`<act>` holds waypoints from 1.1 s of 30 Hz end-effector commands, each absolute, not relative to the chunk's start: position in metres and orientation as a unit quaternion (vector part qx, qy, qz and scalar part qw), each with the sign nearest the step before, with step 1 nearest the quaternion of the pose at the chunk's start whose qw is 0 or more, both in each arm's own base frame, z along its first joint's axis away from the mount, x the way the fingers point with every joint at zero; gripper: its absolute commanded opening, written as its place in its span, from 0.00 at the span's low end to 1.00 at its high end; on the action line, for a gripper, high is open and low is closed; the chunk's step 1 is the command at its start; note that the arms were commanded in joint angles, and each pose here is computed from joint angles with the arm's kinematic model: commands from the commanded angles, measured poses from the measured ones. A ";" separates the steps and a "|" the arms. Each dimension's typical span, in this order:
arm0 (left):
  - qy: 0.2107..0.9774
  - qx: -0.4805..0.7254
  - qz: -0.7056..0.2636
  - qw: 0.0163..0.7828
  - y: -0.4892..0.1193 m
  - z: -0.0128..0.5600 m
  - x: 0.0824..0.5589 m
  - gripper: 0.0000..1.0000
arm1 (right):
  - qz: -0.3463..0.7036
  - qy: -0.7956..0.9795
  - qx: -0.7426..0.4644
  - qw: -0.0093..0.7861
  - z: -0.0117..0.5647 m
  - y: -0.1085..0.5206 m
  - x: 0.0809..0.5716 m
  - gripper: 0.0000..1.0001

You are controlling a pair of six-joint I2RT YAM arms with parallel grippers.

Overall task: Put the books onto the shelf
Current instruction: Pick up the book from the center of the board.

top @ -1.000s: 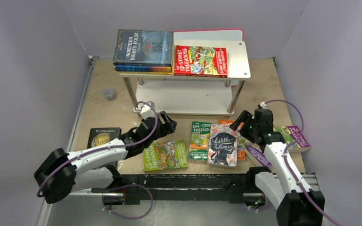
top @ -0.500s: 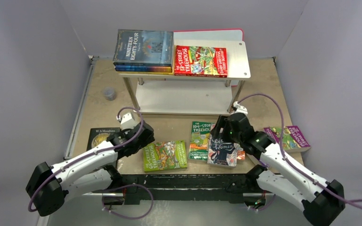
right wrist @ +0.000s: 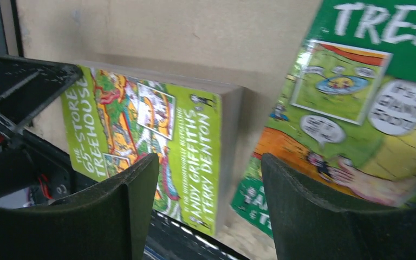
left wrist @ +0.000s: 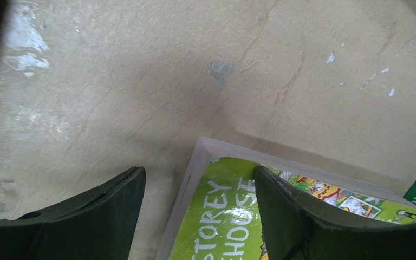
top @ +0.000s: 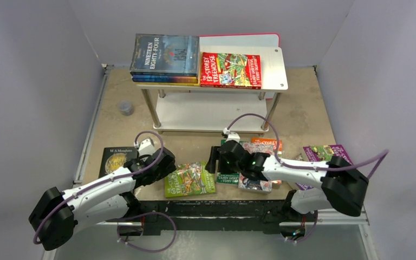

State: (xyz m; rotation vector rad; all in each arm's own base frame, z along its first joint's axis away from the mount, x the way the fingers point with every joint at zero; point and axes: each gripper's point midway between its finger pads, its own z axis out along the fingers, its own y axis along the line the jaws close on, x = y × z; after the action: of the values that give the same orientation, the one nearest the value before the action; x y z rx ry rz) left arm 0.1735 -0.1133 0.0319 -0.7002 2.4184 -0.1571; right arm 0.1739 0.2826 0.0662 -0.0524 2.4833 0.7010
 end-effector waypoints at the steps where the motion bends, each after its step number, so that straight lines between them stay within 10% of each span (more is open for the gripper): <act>1: 0.910 -0.270 -0.099 0.300 -0.128 0.032 0.177 0.72 | 0.302 0.904 0.032 0.301 0.092 0.322 0.194 0.70; 14: 0.917 -0.253 -0.110 0.287 -0.137 0.027 0.176 0.65 | 0.279 0.928 0.049 0.240 0.046 0.339 0.188 0.57; 23: 0.913 -0.259 -0.141 0.283 -0.152 0.028 0.182 0.62 | 0.333 0.910 0.029 0.245 0.065 0.349 0.184 0.00; 33: 0.900 -0.239 -0.125 0.341 -0.152 0.070 0.216 0.75 | 0.340 0.881 0.064 0.324 0.118 0.320 0.204 0.00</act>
State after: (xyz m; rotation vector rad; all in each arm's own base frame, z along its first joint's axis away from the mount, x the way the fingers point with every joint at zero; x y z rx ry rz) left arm 0.1916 -0.1393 0.0338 -0.6512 2.4310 -0.2461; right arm 0.1851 0.3201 0.0692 0.0877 2.4854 0.7983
